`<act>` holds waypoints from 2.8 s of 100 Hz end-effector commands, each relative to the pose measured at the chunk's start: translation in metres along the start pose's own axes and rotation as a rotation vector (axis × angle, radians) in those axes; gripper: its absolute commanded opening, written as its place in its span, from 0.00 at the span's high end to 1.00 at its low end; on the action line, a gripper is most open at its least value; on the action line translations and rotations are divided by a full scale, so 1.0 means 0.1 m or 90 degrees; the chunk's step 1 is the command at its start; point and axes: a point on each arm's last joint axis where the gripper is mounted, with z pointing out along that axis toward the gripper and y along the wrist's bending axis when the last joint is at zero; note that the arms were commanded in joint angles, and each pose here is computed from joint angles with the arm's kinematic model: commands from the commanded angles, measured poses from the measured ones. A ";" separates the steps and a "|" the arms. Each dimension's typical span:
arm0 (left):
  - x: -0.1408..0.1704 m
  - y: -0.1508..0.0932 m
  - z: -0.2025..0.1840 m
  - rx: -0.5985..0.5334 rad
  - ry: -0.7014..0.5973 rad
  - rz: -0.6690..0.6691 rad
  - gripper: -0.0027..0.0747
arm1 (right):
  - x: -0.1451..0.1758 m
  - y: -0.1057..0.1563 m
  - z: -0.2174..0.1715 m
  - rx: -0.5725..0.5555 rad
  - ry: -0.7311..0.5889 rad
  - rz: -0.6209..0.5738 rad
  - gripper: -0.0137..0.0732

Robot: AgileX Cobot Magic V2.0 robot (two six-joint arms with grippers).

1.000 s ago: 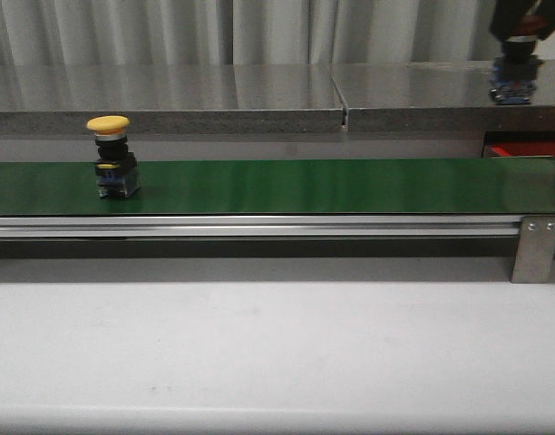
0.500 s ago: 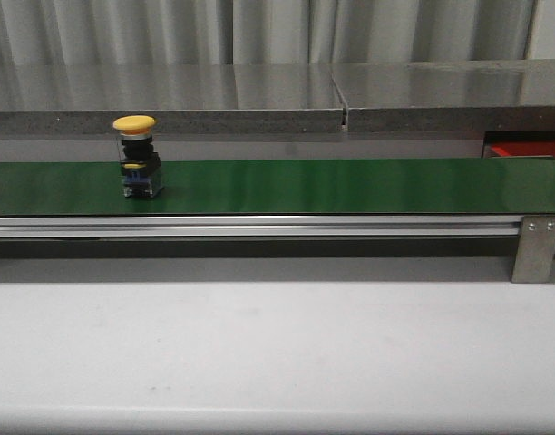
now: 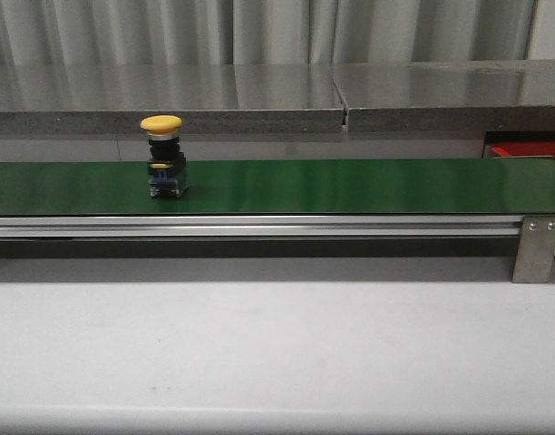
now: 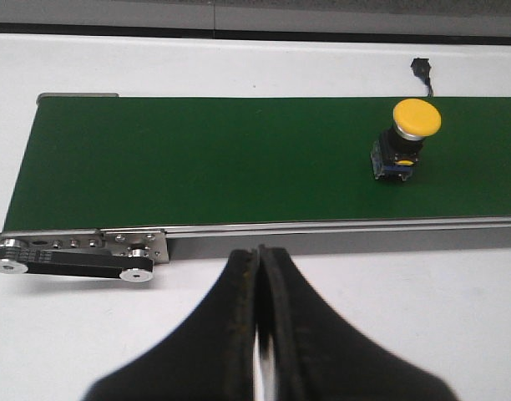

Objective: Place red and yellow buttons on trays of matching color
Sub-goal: 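Carry the red button into the red tray and open the right gripper, then move the right gripper back over the belt toward the yellow button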

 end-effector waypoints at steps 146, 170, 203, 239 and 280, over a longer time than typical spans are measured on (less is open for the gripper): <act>-0.17 -0.03 -0.08 0.006 -0.092 0.000 0.99 | -0.22 -0.02 0.04 -0.020 -0.133 0.044 0.38; -0.16 -0.03 -0.08 0.006 -0.090 0.000 0.99 | -0.26 0.07 -0.48 -0.016 -0.175 0.016 0.38; -0.16 -0.03 -0.08 0.006 -0.090 0.000 0.99 | 0.08 0.40 -1.10 -0.048 -0.229 -0.023 0.38; -0.16 -0.03 -0.08 0.006 -0.090 0.000 0.99 | 0.47 0.87 -1.49 -0.120 -0.201 -0.100 0.38; -0.16 -0.03 -0.08 0.006 -0.090 0.000 0.99 | 0.75 1.51 -1.54 -0.211 -0.142 -0.243 0.19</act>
